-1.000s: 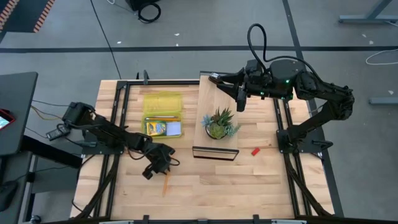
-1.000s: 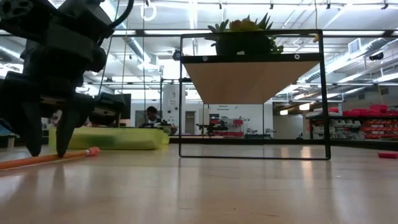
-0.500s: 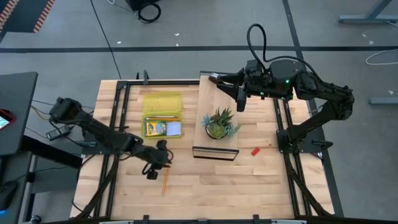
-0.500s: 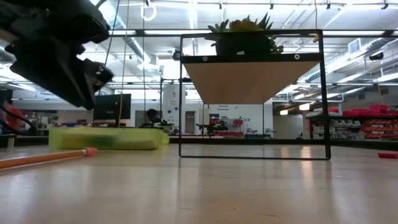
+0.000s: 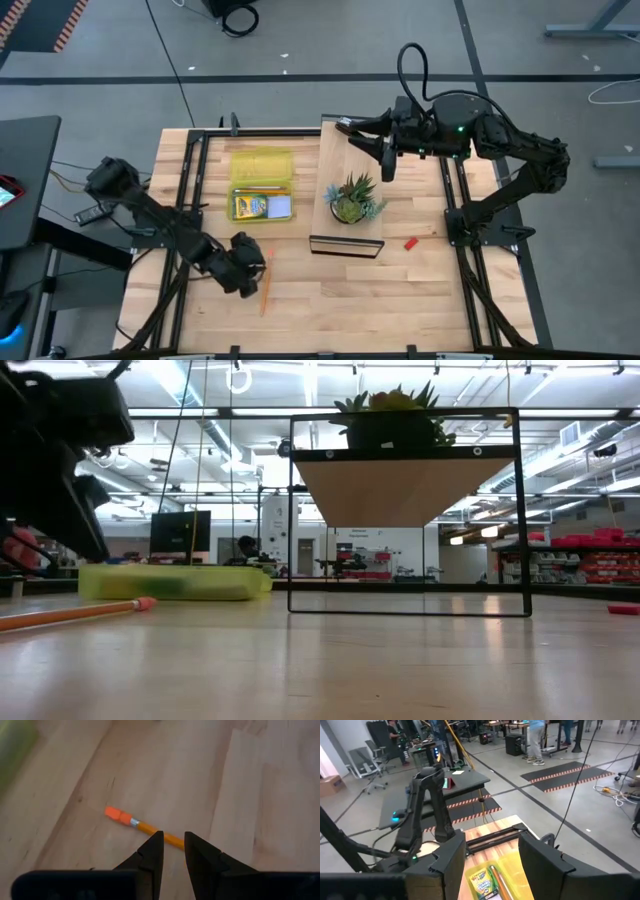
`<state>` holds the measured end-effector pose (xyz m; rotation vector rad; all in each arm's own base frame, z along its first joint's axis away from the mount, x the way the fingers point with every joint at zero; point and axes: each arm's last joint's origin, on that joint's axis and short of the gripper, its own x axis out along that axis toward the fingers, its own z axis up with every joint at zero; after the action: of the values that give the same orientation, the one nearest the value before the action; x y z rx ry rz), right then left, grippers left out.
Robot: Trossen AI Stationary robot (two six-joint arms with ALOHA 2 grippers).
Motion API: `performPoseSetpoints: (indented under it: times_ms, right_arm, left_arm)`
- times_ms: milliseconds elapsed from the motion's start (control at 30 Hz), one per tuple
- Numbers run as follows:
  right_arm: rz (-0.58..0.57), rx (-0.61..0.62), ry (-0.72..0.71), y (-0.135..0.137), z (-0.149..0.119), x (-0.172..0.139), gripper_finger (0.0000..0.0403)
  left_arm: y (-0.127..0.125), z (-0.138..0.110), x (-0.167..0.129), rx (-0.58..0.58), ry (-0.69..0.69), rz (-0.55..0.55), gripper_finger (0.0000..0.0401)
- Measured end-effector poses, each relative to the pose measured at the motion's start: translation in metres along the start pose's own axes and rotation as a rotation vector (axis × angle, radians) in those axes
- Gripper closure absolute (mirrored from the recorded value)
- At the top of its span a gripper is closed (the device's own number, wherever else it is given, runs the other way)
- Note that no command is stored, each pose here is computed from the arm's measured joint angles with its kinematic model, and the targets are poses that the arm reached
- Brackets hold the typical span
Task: Pack school essentials
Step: Put the orange pencil into the yellow supply box
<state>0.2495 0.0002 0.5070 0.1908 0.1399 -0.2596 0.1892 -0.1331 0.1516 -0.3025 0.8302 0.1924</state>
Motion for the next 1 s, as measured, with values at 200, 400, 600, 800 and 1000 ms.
performPoseSetpoints:
  times_ms: [200, 400, 600, 800, 1000]
  right_arm:
    - [0.002, 0.049, -0.004, 0.0, 0.0, 0.0, 0.0213]
    - [0.002, 0.067, -0.004, 0.0, 0.0, 0.0, 0.0213]
    - [0.001, 0.062, 0.001, 0.0, 0.0, 0.0, 0.0213]
    - [0.008, 0.069, 0.005, 0.0, 0.0, 0.0, 0.0213]
    - [0.015, 0.084, 0.006, 0.001, 0.0, 0.0, 0.0213]
  left_arm:
    - [-0.015, 0.006, 0.001, -0.063, 0.08, 0.083, 0.0304]
    - [-0.033, 0.014, 0.012, -0.216, 0.107, 0.161, 0.0276]
    - [-0.045, 0.013, 0.031, -0.372, 0.134, 0.323, 0.0266]
    - [-0.055, 0.015, 0.039, -0.489, 0.147, 0.432, 0.0266]
    - [-0.055, 0.018, 0.035, -0.646, 0.141, 0.523, 0.0264]
